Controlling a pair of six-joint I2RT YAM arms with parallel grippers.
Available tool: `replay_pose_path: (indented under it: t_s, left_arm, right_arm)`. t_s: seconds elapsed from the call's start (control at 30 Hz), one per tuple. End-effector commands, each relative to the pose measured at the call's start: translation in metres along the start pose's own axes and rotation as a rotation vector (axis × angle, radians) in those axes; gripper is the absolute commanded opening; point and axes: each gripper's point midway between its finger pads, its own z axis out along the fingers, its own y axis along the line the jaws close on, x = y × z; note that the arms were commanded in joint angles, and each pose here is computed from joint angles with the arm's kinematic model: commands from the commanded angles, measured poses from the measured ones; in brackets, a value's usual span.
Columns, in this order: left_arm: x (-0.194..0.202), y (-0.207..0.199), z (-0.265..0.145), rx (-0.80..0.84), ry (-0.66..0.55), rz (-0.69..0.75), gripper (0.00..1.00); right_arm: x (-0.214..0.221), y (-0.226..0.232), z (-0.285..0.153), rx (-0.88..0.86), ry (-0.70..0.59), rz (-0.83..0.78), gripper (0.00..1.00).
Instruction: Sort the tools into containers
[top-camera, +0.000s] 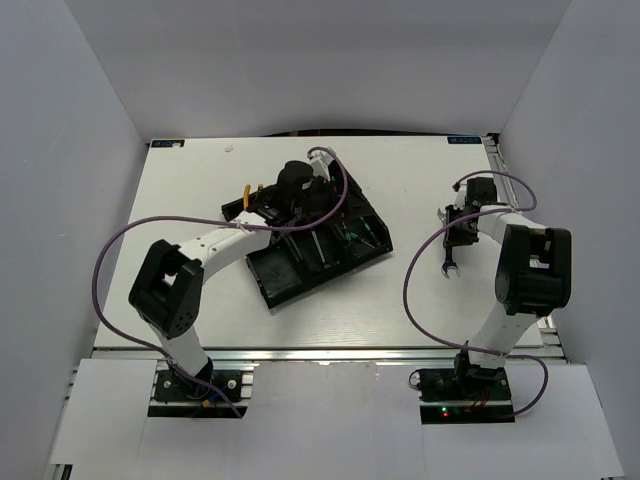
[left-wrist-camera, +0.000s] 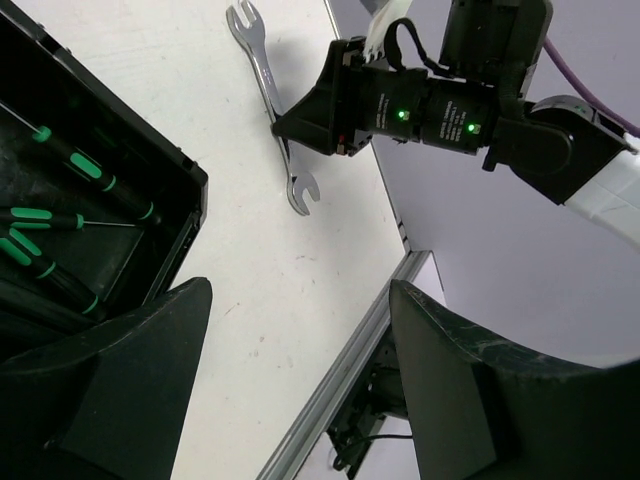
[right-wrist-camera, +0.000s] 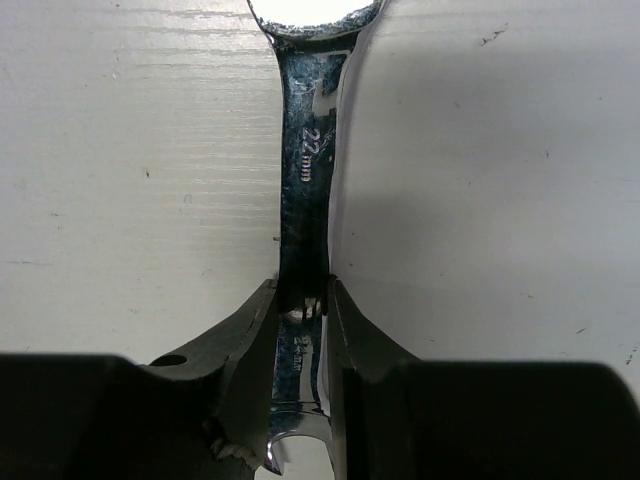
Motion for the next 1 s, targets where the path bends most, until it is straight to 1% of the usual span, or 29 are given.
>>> replay_pose_path:
  t_s: [0.0,0.03,0.13,0.17,0.2,0.4,0.57,0.73,0.93,0.97]
  left_arm:
    - [-0.023,-0.034,-0.027,0.033,-0.086,0.090,0.82]
    - [-0.023,-0.032,-0.029,0.021,-0.088,0.093,0.82]
    - [-0.028,-0.036,-0.039,0.007,-0.114,0.113,0.83]
    - [-0.029,-0.036,-0.040,-0.001,-0.121,0.116,0.83]
    - [-0.032,-0.039,-0.045,-0.001,-0.133,0.123,0.83]
    - [-0.031,-0.034,-0.053,-0.020,-0.148,0.123,0.83]
    - [-0.032,-0.034,-0.055,-0.022,-0.155,0.121,0.83]
    - [-0.031,-0.032,-0.056,-0.023,-0.153,0.120,0.83]
    - [-0.027,-0.031,-0.056,-0.014,-0.147,0.107,0.83]
    - [-0.027,-0.031,-0.056,-0.012,-0.149,0.108,0.83]
  right_arm:
    - [-0.013,-0.004,-0.009,0.042,-0.057,-0.060,0.15]
    - [-0.012,-0.004,-0.007,0.042,-0.050,-0.060,0.22]
    - [-0.015,-0.011,-0.003,0.077,-0.053,-0.062,0.33]
    - [-0.017,-0.011,-0.003,0.078,-0.058,-0.064,0.34]
    - [-0.017,-0.011,0.000,0.079,-0.054,-0.065,0.39]
    - [-0.027,-0.014,0.005,0.085,-0.067,-0.081,0.49]
    - [-0.032,-0.012,0.011,0.071,-0.071,-0.084,0.50]
    - [-0.032,-0.010,0.018,0.057,-0.064,-0.082,0.48]
    - [-0.021,-0.012,0.024,0.060,-0.041,-0.088,0.40]
    - [-0.019,-0.013,0.024,0.065,-0.036,-0.090,0.36]
